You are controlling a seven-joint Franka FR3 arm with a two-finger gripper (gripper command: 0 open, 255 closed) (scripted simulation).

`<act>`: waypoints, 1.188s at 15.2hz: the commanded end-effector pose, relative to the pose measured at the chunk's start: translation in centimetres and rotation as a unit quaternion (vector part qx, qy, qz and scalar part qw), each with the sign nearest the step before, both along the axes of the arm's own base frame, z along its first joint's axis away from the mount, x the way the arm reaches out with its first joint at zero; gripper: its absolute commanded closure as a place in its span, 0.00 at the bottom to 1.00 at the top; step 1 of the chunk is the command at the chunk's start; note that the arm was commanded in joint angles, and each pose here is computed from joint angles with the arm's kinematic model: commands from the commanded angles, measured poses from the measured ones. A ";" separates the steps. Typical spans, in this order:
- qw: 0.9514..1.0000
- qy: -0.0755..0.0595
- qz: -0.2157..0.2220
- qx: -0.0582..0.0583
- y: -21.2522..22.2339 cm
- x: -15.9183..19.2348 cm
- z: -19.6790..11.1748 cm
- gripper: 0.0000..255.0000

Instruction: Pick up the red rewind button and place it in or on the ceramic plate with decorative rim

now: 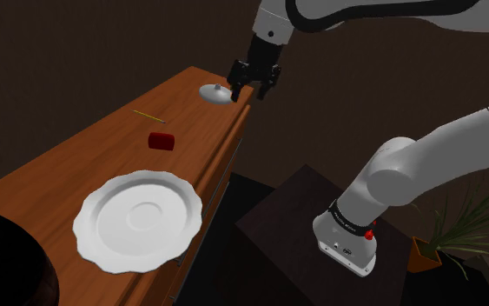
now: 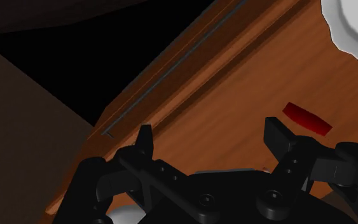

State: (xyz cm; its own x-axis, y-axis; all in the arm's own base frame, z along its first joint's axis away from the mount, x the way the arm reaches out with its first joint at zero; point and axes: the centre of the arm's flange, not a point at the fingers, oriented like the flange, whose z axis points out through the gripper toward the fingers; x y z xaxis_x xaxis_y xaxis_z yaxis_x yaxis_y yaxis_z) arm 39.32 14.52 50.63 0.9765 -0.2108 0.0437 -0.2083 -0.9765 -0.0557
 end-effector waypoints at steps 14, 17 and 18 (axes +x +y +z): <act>0.995 0.025 -0.096 -0.014 14.4 11.0 -10.2 0.00; 0.993 0.030 -0.115 -0.017 16.9 13.4 -12.3 0.00; 0.992 0.031 -0.121 -0.018 17.8 14.2 -13.0 0.00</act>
